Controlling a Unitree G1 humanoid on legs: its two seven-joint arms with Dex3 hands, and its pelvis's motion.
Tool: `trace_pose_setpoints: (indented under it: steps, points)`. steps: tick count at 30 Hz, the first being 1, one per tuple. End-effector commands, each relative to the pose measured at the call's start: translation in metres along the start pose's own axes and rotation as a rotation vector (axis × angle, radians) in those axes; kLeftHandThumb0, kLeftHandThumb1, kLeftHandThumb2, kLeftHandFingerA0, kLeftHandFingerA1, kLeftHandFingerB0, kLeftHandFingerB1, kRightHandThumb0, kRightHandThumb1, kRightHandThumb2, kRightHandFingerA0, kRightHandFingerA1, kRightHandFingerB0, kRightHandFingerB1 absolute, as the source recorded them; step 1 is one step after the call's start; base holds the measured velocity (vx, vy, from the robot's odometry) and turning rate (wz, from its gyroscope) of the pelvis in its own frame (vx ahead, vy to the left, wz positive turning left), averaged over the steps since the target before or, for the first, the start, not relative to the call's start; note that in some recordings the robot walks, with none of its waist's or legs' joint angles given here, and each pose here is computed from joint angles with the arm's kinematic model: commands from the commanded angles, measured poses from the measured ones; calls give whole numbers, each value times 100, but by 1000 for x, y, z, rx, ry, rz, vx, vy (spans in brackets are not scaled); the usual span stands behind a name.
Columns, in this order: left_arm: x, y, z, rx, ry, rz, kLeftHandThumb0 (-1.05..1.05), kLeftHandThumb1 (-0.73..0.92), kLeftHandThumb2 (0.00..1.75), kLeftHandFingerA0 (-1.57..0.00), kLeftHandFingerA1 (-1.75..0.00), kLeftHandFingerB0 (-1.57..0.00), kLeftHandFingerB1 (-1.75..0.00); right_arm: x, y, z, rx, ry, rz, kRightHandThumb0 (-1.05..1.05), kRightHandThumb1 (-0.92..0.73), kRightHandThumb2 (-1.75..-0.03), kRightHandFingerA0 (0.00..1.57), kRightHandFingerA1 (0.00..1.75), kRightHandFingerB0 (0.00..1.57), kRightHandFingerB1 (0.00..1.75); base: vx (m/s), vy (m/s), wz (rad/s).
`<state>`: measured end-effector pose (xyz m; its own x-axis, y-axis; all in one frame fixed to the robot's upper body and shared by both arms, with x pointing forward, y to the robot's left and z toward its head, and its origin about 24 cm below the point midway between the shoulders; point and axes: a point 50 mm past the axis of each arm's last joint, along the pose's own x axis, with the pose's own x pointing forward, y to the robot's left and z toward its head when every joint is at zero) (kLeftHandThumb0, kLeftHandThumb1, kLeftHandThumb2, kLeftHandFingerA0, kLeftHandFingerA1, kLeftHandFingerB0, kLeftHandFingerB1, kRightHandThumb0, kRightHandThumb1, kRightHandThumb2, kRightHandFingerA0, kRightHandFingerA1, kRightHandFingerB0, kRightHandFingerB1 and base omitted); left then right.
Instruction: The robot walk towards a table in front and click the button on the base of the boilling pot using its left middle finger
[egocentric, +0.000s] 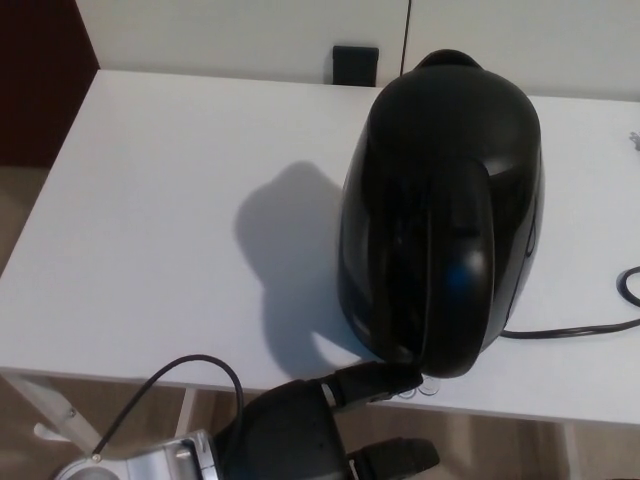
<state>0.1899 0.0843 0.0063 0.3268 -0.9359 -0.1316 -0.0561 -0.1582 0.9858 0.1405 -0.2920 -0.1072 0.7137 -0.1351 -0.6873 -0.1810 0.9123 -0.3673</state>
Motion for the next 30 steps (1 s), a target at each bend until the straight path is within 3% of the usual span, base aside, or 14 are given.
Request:
trace_pose_setpoints:
  steps: [1, 4, 5, 6, 7, 8, 13, 14, 15, 16, 17, 18, 19, 30]
  points:
    - [-2, -4, 0, 3, 4, -31, -46, 59, 60, -22, -31, -10, -23, 0, -6, 1, -21, 10, -21, -43, -43, -70, 57, 55, 35, 47, 0, 0, 0]
    - [-2, -5, 1, -1, 3, -32, -45, 59, 61, -21, -31, -9, -22, 0, -7, 1, -28, 2, -14, -44, -43, -71, 56, 55, 34, 47, 0, 0, 0]
    - [-2, -5, 2, -3, 0, -37, -30, 49, 98, 0, -47, 0, -49, -1, -8, 1, -33, -1, -14, -45, -44, -72, 57, 55, 35, 47, 0, 0, 0]
    - [-2, -5, 2, -4, -1, -38, -30, 49, 98, 0, -47, 0, -49, -1, -8, 1, -35, -2, -14, -45, -44, -72, 57, 55, 35, 47, 0, 0, 0]
    - [-1, -6, 3, -7, -6, -36, -29, 48, 98, 0, -48, 0, -48, -1, -7, 2, -38, -9, -12, -47, -44, -73, 58, 56, 35, 48, 0, 0, 0]
    - [-1, -7, 4, -8, -8, -31, -48, 56, 59, -21, -30, -11, -24, -1, -7, 1, -37, -9, -12, -40, -54, -56, 63, 46, 41, 39, 0, 0, 0]
    - [-1, -13, 7, -10, -18, -57, -47, 56, 59, -21, -31, -10, -23, -1, -7, 2, -51, -3, -10, -49, -44, -74, 53, 55, 35, 48, 0, 0, 0]
    - [-1, -14, 7, -10, -18, -73, -30, 47, 97, 0, -47, 0, -49, -1, -7, 2, -47, -8, -9, -42, -55, -56, 58, 46, 41, 39, 0, 0, 0]
    - [-1, -14, 8, -8, -18, -86, -30, 48, 98, 0, -47, 0, -49, -1, -7, 3, -51, -11, -9, -42, -55, -56, 57, 46, 41, 39, 0, 0, 0]
    - [-1, -15, 8, -6, -19, -96, -30, 48, 98, 0, -47, 0, -49, -1, -7, 3, -58, -12, -9, -42, -55, -56, 57, 46, 41, 39, 0, 0, 0]
    - [-2, -17, 9, -7, -21, -107, -47, 59, 60, -20, -31, -9, -22, -1, -7, 4, -61, -15, -12, -38, -57, -56, 60, 46, 41, 39, 0, 0, 0]
    - [-2, -20, 10, -9, -23, -120, -30, 46, 97, -1, -47, 0, -49, -1, -7, 4, -69, -15, -12, -45, -46, -75, 55, 55, 35, 48, 0, 0, 0]
    - [-3, -23, 11, -7, -22, -121, -48, 57, 60, -23, -31, -10, -22, -1, -7, 4, -70, -17, -12, -45, -46, -74, 56, 56, 36, 49, 0, 0, 0]
    - [-8, -30, 11, 22, -23, -121, -49, 59, 60, -25, -31, -9, -21, 0, -8, 6, -49, -22, -9, -49, -42, -74, 59, 56, 35, 48, 0, 0, 0]
